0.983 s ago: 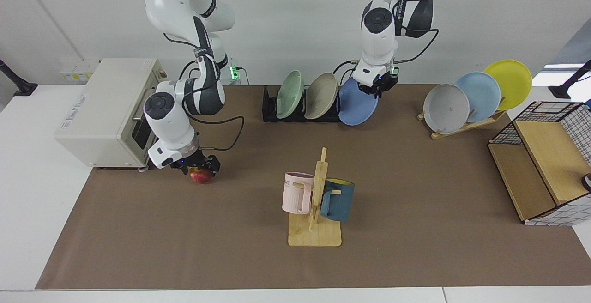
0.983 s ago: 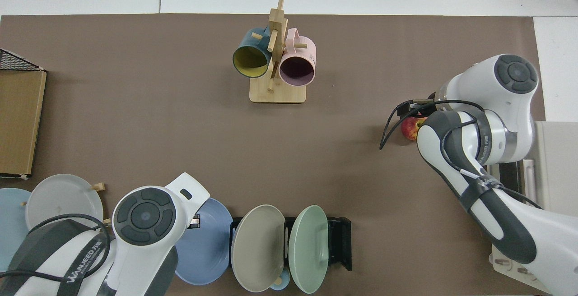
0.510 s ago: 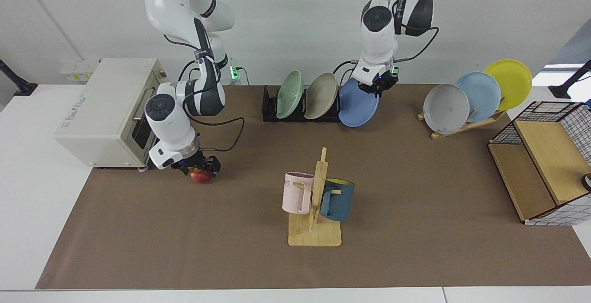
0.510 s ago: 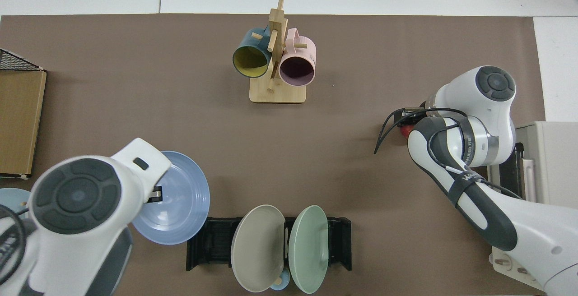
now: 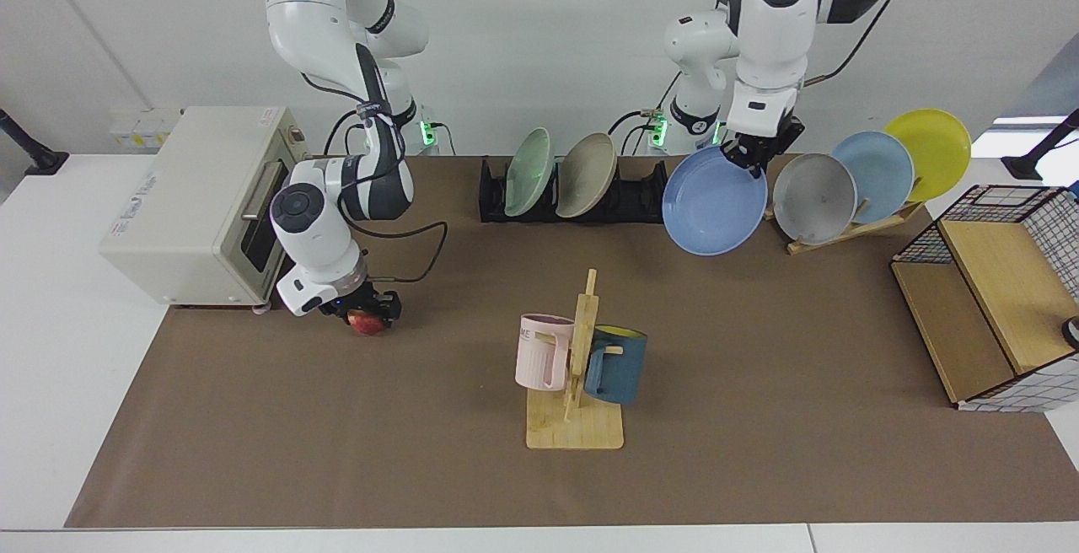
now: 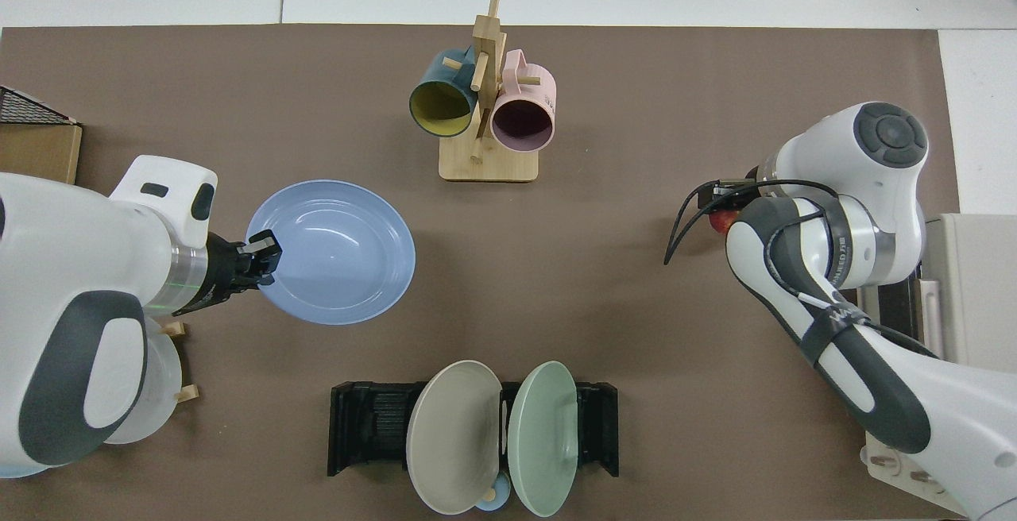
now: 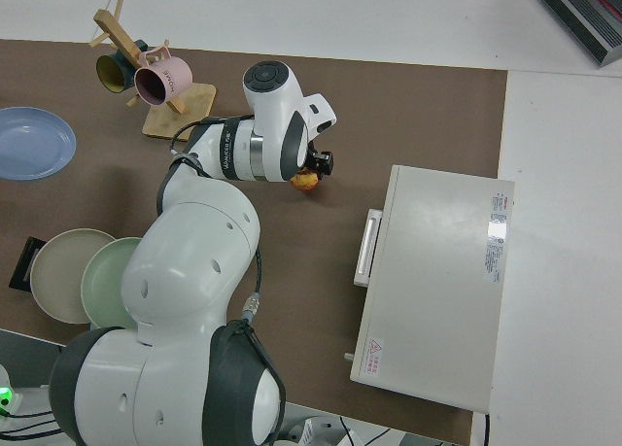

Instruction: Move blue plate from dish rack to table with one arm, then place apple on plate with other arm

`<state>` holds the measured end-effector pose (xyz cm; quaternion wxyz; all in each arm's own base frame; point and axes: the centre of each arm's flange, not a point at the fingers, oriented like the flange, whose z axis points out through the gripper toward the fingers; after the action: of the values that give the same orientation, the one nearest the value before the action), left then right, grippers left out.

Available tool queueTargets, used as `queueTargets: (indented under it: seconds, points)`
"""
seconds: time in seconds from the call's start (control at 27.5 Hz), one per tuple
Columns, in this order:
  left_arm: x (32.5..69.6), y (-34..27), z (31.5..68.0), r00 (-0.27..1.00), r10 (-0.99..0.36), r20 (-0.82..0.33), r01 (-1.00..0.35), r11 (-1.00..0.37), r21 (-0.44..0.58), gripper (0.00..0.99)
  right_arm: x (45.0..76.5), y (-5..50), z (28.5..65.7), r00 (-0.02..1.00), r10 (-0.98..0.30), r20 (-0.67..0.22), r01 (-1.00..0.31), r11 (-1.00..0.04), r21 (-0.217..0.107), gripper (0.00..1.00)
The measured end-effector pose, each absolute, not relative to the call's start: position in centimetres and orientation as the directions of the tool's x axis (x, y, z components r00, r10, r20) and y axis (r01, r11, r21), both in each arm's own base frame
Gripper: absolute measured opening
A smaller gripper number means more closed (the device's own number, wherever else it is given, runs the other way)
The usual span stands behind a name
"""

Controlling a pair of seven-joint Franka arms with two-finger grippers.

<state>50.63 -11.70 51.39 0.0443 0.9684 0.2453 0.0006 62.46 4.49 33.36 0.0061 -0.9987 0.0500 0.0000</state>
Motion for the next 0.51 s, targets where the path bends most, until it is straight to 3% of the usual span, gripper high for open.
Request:
queueTargets:
  seconds: [0.29,0.51]
  points:
    - [51.8,-15.9,47.0,0.860,0.508,-0.040,0.508,-0.847,0.158,0.066,62.0,4.6,38.9,0.995,-0.097,-0.002,-0.097,-0.995,-0.013,0.76]
    - [52.2,-22.2,41.8,0.846,0.531,-0.053,0.530,-0.826,0.190,0.066,60.4,4.5,44.2,0.996,-0.090,0.000,-0.090,-0.996,-0.005,0.76]
